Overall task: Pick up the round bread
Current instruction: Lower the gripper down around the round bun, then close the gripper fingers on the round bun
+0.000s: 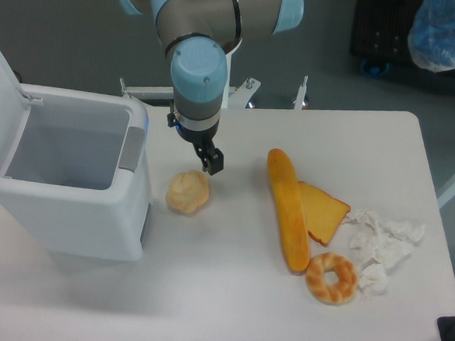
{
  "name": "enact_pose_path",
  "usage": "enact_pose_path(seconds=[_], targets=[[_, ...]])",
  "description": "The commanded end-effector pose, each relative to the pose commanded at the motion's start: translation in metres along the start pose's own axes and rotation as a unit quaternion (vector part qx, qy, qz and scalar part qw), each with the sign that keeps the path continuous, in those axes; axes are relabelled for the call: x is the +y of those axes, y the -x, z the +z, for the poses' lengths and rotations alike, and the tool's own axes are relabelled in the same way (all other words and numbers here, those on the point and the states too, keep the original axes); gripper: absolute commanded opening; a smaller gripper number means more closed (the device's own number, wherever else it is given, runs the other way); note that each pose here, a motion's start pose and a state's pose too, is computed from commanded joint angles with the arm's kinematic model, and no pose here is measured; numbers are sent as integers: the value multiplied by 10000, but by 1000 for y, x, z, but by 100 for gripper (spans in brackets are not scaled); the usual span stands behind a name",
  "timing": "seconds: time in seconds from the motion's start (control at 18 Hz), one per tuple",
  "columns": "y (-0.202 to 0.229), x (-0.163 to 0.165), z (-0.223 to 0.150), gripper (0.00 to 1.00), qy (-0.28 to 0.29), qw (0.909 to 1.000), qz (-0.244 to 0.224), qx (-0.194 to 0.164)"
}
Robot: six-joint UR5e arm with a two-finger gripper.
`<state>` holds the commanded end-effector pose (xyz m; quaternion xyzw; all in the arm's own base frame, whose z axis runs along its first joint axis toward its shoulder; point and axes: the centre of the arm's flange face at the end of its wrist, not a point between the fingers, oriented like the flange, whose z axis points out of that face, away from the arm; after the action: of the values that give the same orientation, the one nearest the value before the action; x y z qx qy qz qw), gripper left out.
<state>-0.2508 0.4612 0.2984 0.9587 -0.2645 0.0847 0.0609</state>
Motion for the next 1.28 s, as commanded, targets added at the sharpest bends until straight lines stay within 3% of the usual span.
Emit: enact_pose_path(seconds=[0.44,0.67,1.28], targets=[[12,-21,38,100,73,9998,91,177],[27,-26,51,100,62,9994,-292,148],[56,-33,61,100,102,9983,-552,124]])
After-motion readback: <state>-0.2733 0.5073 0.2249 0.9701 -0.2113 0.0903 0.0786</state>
